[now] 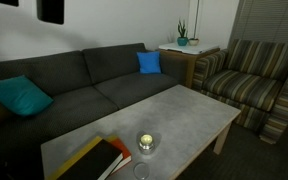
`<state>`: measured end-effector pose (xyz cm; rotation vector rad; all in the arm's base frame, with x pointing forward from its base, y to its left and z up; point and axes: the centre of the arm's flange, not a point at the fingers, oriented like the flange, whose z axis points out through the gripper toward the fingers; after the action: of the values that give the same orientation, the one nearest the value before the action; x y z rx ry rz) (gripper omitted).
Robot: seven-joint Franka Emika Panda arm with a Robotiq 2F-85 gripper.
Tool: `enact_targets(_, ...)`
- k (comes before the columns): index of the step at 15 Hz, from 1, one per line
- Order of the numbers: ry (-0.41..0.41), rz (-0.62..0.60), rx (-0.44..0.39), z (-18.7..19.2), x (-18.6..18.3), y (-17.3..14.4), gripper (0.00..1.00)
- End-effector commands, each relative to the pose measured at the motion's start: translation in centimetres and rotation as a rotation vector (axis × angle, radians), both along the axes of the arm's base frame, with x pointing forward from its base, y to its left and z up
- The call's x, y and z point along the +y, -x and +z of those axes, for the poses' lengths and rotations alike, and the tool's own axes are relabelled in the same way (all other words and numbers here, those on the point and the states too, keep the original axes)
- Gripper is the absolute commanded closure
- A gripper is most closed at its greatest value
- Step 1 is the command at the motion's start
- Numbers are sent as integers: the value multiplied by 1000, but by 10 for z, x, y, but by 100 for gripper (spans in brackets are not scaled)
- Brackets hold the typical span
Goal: Cover the metal container with the lid on the table
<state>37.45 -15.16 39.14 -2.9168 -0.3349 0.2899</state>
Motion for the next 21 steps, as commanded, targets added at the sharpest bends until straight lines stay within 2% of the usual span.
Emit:
enact_targets(1, 0, 0, 0, 0, 0, 0, 0)
enact_targets(17, 0, 0, 0, 0, 0, 0, 0)
enact_targets(21, 61, 86, 0, 6, 6, -34, 0)
